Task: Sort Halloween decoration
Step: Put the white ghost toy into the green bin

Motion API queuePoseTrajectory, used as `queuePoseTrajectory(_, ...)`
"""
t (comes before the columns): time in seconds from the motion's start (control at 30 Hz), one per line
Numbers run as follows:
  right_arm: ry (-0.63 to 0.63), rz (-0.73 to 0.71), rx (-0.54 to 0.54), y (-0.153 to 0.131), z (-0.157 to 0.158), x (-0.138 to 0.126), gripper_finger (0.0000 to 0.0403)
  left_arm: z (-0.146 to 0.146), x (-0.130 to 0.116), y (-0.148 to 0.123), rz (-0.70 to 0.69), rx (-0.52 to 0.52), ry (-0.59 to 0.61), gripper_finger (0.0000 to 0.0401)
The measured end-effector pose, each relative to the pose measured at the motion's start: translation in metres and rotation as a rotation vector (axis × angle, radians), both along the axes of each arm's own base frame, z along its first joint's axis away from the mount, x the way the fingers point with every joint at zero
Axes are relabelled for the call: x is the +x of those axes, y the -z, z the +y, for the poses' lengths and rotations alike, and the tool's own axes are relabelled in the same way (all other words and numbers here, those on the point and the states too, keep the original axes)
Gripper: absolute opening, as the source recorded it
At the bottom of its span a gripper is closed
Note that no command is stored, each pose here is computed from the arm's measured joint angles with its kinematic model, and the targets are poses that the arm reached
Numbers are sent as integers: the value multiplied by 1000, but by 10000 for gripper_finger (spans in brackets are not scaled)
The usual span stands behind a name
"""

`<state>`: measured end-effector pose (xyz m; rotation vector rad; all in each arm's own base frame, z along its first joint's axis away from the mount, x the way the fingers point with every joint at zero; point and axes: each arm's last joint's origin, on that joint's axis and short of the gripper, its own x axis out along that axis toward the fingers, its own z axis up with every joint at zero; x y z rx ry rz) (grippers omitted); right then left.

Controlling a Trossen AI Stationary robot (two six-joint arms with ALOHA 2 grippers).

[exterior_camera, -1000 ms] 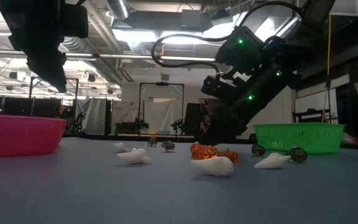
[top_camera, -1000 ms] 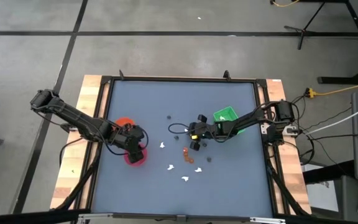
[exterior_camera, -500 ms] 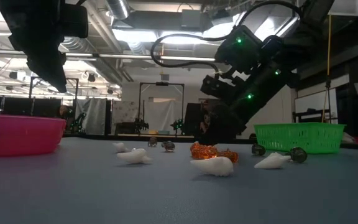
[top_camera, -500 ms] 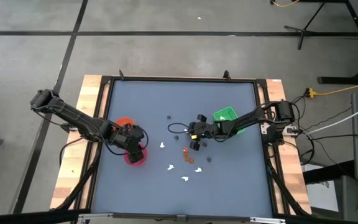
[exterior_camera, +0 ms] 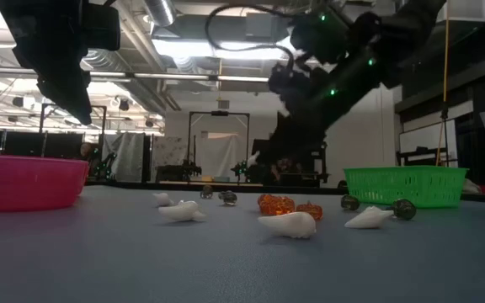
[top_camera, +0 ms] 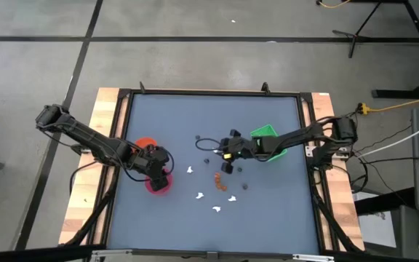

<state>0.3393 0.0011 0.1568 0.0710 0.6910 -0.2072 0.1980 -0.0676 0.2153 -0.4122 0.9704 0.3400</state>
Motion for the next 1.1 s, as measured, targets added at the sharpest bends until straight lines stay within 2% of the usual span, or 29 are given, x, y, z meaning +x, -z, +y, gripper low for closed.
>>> queuePoseTrajectory(0.3,-33,12,28,-47,1,-18,67,-1,1,-1,-18,-6,0,192)
queuePoseTrajectory(0.63,-33,35,28,-94,0,-62,67,-1,1,-1,-17,-7,0,192)
queuePoseTrajectory(0.83,-12,132,9,-107,-1,-95,67,-1,2,-1,-25,-9,0,192)
queuePoseTrajectory(1.1,85,374,-110,-104,-6,-129,67,-1,2,-1,-27,-10,0,192)
